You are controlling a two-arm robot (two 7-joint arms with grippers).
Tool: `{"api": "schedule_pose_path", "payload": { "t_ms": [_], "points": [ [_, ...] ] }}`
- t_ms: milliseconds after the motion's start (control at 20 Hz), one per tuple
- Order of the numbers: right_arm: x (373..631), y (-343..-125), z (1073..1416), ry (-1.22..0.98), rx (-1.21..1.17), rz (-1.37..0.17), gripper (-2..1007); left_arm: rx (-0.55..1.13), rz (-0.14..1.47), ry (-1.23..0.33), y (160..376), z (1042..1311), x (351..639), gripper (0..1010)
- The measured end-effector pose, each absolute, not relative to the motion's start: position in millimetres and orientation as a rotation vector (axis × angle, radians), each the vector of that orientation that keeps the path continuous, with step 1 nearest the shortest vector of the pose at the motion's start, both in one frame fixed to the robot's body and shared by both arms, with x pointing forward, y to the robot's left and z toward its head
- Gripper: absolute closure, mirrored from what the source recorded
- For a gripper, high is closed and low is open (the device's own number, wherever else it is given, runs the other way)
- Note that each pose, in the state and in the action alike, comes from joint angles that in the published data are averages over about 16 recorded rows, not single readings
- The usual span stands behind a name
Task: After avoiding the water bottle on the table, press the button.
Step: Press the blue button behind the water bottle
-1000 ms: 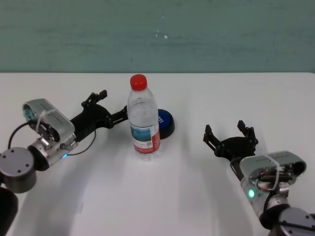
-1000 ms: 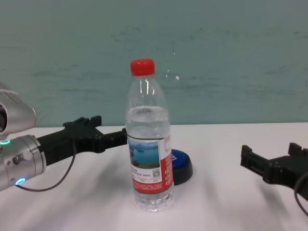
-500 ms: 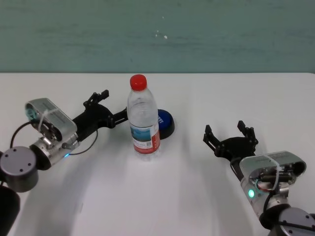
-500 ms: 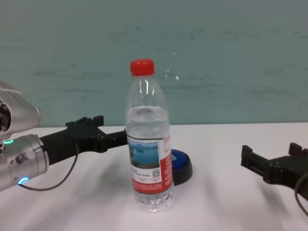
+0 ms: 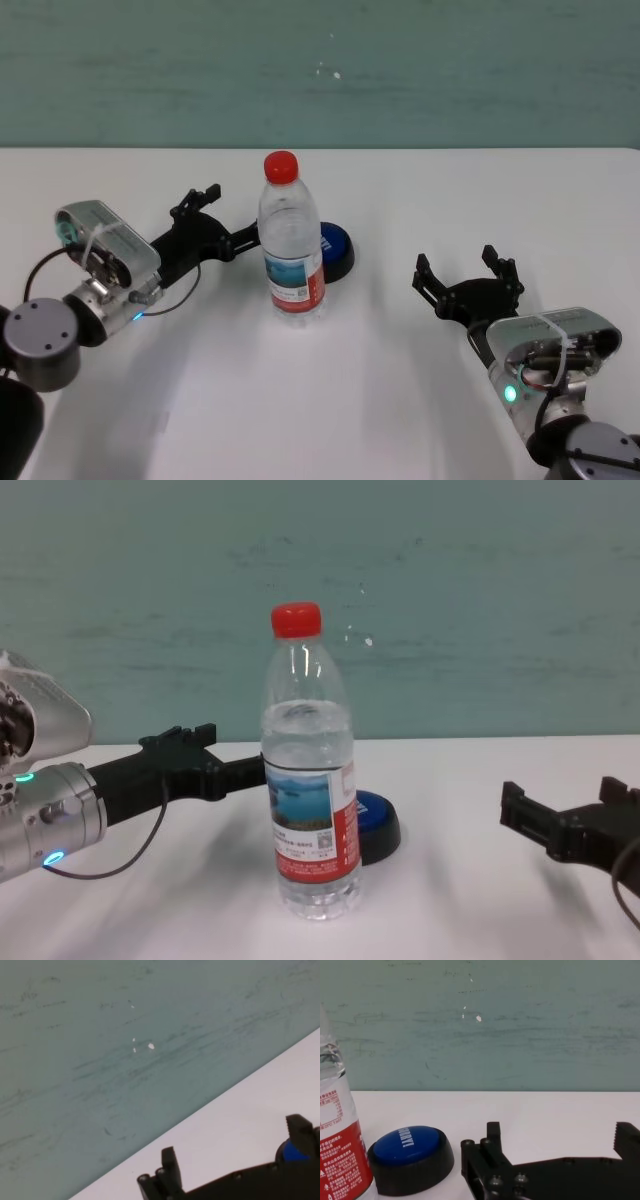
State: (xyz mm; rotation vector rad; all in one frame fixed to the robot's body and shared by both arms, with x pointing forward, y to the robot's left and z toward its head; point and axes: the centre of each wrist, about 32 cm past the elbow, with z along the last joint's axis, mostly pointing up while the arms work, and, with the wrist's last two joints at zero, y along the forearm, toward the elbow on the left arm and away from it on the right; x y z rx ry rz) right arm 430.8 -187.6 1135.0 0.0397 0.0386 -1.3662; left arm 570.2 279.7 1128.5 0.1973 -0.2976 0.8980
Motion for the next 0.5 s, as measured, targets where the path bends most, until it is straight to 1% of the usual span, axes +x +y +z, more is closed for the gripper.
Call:
{"api": "schedule_pose_path", "payload": {
  "t_ms": [250,500],
  "points": [
    [430.8,-187.6,1135.0,0.039,0.040,-1.366,1,0.206,0.911,-0.305,279.9,1128.9,569.0,10],
    [430.8,-187.6,1135.0,0.039,0.040,-1.366,1,0.225,0.950,-0.324,286.4,1130.6,562.1,10]
  ]
}}
